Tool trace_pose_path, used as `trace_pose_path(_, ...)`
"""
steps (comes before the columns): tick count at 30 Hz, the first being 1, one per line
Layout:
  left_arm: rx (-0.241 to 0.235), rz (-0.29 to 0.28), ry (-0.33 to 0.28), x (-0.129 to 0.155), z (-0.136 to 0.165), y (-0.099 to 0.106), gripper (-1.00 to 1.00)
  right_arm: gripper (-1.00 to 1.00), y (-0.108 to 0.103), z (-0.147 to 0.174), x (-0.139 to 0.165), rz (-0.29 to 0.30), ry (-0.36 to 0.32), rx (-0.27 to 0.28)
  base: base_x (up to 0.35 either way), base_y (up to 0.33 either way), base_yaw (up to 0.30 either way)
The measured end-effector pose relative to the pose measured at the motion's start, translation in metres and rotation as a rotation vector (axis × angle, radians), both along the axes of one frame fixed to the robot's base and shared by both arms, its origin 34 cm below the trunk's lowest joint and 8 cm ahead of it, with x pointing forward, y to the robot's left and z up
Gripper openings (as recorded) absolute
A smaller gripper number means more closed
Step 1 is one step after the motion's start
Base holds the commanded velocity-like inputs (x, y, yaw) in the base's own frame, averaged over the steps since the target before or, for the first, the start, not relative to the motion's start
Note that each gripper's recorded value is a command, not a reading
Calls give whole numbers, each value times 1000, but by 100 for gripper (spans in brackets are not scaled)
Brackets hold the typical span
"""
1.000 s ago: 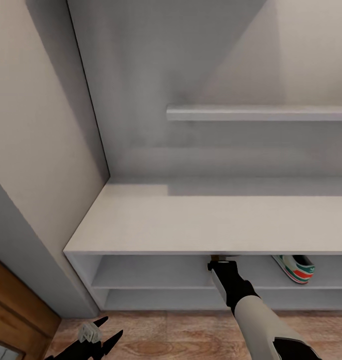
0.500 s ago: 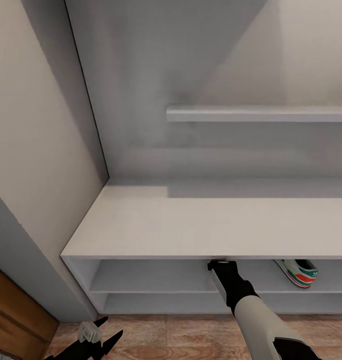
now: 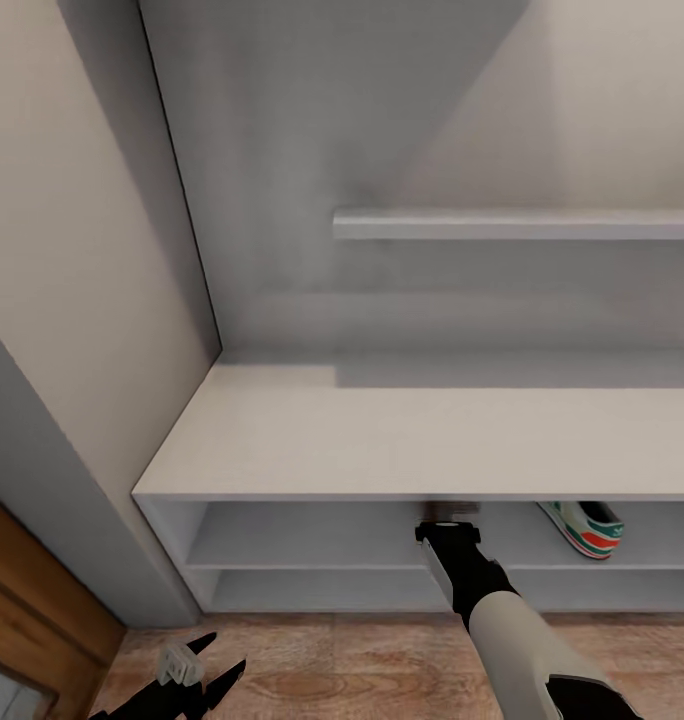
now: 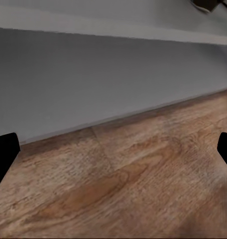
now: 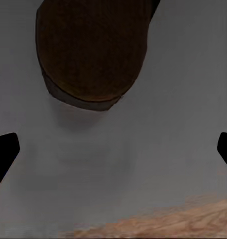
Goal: Pick up the two gym shoes and the two sandals from the corridor floor and place them onto the hallstand (shoe rack) in the corridor, making sure they are on the rack and not on the floor. Arrange them so the two gym shoes are next to each other and the two sandals are next to each other.
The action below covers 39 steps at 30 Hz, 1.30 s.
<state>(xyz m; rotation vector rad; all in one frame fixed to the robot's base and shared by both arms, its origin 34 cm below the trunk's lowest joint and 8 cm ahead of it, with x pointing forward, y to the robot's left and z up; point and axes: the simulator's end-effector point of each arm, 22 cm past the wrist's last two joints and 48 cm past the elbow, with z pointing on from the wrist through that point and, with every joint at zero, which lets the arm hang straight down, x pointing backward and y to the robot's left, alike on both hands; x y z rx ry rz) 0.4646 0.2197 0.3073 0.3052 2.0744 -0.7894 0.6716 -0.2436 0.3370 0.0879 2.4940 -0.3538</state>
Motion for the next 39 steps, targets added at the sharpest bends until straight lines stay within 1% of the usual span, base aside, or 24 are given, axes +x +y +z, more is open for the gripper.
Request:
trace_pose_path(20,1,0,2,0,0,0,100,100,0,0,0,0,0,0,-331,-12,0)
trace_pose_path(39,2,9,3,0,-1,3,100,100,-3,-1,-1,-1,1,-6,-297,-169,0)
